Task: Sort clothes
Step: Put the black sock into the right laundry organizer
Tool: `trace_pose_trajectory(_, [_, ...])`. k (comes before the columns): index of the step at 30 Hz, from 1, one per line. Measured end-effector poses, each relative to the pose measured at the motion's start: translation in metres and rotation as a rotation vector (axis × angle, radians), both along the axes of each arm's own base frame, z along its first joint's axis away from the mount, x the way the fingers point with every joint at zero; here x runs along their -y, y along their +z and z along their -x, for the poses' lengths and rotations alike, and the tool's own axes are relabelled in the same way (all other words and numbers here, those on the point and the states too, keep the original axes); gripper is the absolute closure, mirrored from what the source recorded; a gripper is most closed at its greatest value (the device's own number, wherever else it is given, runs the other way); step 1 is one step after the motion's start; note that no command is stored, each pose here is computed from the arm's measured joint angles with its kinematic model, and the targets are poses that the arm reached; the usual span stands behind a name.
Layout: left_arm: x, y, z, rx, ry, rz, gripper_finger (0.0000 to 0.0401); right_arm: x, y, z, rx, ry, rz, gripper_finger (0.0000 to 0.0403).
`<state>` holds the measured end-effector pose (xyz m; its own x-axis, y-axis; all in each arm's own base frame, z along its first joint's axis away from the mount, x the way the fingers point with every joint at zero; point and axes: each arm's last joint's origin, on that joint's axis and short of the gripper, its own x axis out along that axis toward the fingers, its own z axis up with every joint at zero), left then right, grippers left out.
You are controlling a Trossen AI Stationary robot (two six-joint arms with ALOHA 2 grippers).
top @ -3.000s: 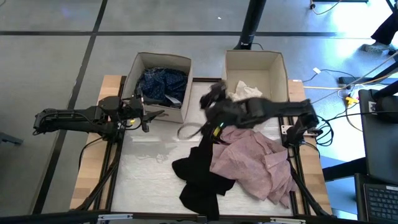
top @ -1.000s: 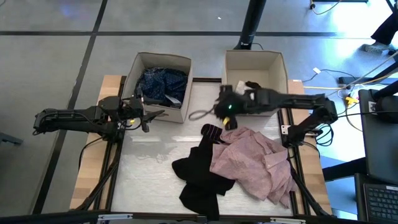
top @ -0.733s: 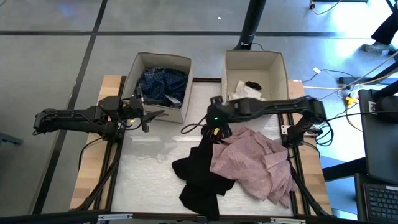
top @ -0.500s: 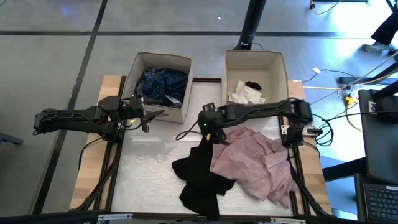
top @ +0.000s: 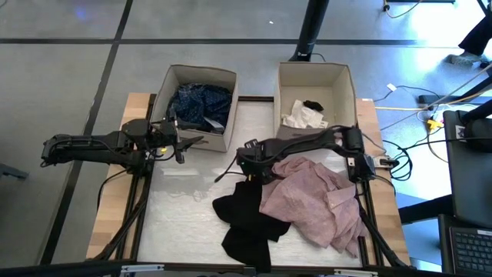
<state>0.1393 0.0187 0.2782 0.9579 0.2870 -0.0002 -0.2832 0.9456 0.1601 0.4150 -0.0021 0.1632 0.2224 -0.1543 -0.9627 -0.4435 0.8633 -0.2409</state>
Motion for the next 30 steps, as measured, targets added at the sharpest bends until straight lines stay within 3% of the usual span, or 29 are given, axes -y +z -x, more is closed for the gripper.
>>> trace_pose_trajectory(4, [0.000,0.000,0.000,0.001,0.000,0.000,0.0213,0.000,-0.010,-0.001,-0.028,0.000,0.001,0.0162])
trace_pose_trajectory(17, [0.000,0.000,0.000,0.001,0.000,-0.001,0.0213,0.001,-0.012,-0.003,-0.030,0.040,0.054,0.0384])
trace_pose_trajectory(24, [0.000,0.000,0.000,0.000,0.000,-0.001,0.0213,0.001,0.001,0.000,-0.023,0.046,0.062,0.0379])
trace_pose_trajectory(30, [0.000,0.000,0.000,0.000,0.000,0.000,0.0213,0.003,0.038,0.010,0.009,0.025,0.134,0.0397])
